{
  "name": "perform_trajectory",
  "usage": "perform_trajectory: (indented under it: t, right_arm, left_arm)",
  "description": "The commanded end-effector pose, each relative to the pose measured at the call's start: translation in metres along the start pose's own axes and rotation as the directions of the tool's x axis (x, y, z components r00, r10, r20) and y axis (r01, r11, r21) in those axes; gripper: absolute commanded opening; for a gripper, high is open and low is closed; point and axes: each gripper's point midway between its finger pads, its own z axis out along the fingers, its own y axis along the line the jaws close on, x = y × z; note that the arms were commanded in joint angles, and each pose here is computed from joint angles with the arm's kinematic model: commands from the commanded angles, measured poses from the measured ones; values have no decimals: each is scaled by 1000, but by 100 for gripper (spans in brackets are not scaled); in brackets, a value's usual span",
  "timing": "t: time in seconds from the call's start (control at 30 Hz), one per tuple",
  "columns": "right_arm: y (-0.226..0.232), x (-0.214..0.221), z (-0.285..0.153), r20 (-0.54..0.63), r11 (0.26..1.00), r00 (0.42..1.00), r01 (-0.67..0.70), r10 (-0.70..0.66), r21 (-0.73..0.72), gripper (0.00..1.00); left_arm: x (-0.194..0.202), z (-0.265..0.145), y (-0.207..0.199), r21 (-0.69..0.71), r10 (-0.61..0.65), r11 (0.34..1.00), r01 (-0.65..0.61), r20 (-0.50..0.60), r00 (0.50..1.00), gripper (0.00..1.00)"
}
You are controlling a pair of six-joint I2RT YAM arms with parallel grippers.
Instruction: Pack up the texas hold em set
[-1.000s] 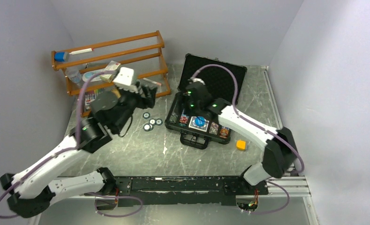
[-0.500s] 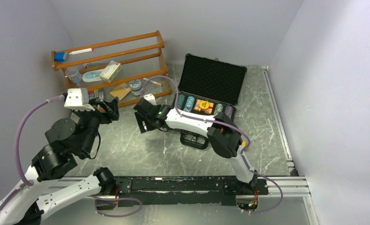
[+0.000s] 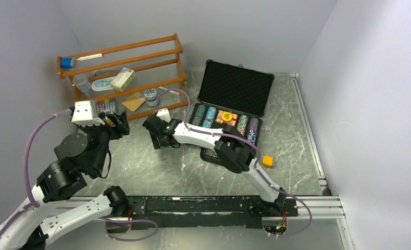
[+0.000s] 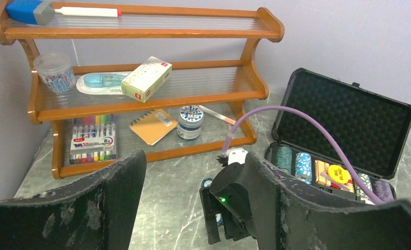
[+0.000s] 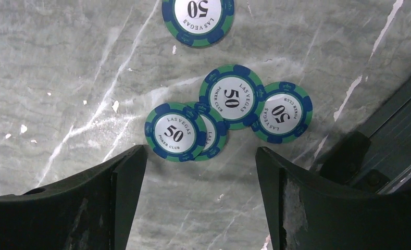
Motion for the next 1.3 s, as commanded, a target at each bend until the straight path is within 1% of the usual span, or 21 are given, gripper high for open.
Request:
perform_trajectory:
  t: [0.0, 0.13, 0.37, 0.47, 0.67, 0.77, 0.87, 1.0, 1.13, 1.27]
  right_arm:
    - [-4, -6, 6, 31, 997, 999, -46, 44, 58, 80]
    - [-5, 0, 16, 20, 996, 998, -63, 61, 71, 76]
    - [-4, 2, 24, 7, 992, 992, -129, 129, 13, 67]
    - [-6, 2, 25, 5, 991, 991, -135, 135, 13, 61]
    - [-6, 5, 24, -11, 991, 991, -136, 136, 6, 54]
    - [-4, 6, 22, -23, 992, 992, -124, 123, -4, 56]
    - [-4, 3, 20, -20, 994, 994, -108, 108, -10, 64]
    - [-4, 1, 22, -17, 996, 996, -84, 84, 1, 71]
    - [-8, -1, 28, -16, 996, 997, -77, 77, 45, 70]
    - [-13, 2, 31, -25, 994, 997, -71, 74, 88, 64]
  left_arm:
    - [3, 1, 3, -22, 26, 999, -26, -13, 1000, 73]
    - [4, 1, 3, -21, 26, 999, -26, -13, 1000, 73]
    - [3, 1, 2, -10, 24, 1000, -24, -6, 1000, 73]
    - [4, 1, 1, -7, 28, 1000, -28, -10, 1000, 73]
    - [6, 2, 1, -10, 36, 999, -36, -15, 999, 73]
    - [7, 2, 1, -12, 36, 999, -36, -15, 999, 73]
    - [7, 2, 1, -11, 38, 999, -38, -17, 999, 73]
    - [7, 2, 1, -13, 37, 999, -38, -16, 999, 73]
    - [9, 3, 0, -14, 42, 999, -43, -20, 999, 72]
    - [13, 5, 0, -25, 54, 998, -55, -33, 998, 72]
